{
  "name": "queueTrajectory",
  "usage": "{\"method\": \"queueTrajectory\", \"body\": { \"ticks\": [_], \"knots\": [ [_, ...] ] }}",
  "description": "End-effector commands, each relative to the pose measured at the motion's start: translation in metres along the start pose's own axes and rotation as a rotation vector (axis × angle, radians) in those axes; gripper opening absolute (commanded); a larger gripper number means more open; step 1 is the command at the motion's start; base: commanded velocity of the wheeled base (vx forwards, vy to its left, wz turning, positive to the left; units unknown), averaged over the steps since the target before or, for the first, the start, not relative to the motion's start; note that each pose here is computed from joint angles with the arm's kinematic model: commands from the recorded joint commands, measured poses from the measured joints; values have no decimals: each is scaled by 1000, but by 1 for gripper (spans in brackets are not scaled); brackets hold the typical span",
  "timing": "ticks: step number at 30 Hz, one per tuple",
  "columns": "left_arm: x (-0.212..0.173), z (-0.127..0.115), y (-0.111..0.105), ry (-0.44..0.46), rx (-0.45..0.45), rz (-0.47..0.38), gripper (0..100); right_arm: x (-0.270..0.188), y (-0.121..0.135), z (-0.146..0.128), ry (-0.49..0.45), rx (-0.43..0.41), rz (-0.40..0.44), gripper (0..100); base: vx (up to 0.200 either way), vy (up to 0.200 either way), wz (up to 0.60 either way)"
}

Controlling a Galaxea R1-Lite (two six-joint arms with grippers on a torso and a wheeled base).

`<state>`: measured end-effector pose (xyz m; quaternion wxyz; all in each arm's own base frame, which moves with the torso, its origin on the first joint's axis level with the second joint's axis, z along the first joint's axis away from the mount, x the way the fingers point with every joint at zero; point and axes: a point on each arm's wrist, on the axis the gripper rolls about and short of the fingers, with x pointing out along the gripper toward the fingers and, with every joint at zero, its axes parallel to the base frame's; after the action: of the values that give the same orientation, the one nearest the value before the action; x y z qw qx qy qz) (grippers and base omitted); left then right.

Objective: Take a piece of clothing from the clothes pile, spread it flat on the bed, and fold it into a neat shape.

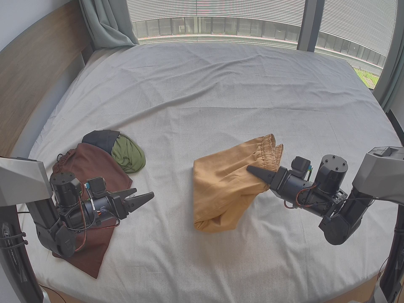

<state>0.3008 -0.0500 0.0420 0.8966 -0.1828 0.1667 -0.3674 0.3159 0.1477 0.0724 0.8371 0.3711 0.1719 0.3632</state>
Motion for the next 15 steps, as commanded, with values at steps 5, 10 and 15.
{"method": "queueTrajectory", "body": {
  "ticks": [5,10,15],
  "knots": [
    [0,1,0,-2,1,-1,100,9,14,18,-57,-37,66,0,0,0,0],
    [0,1,0,-2,1,-1,100,13,17,24,-75,-48,83,0,0,0,0],
    [1,0,1,0,-3,0,100,19,18,30,-80,-52,86,0,0,0,0]
  ]
}}
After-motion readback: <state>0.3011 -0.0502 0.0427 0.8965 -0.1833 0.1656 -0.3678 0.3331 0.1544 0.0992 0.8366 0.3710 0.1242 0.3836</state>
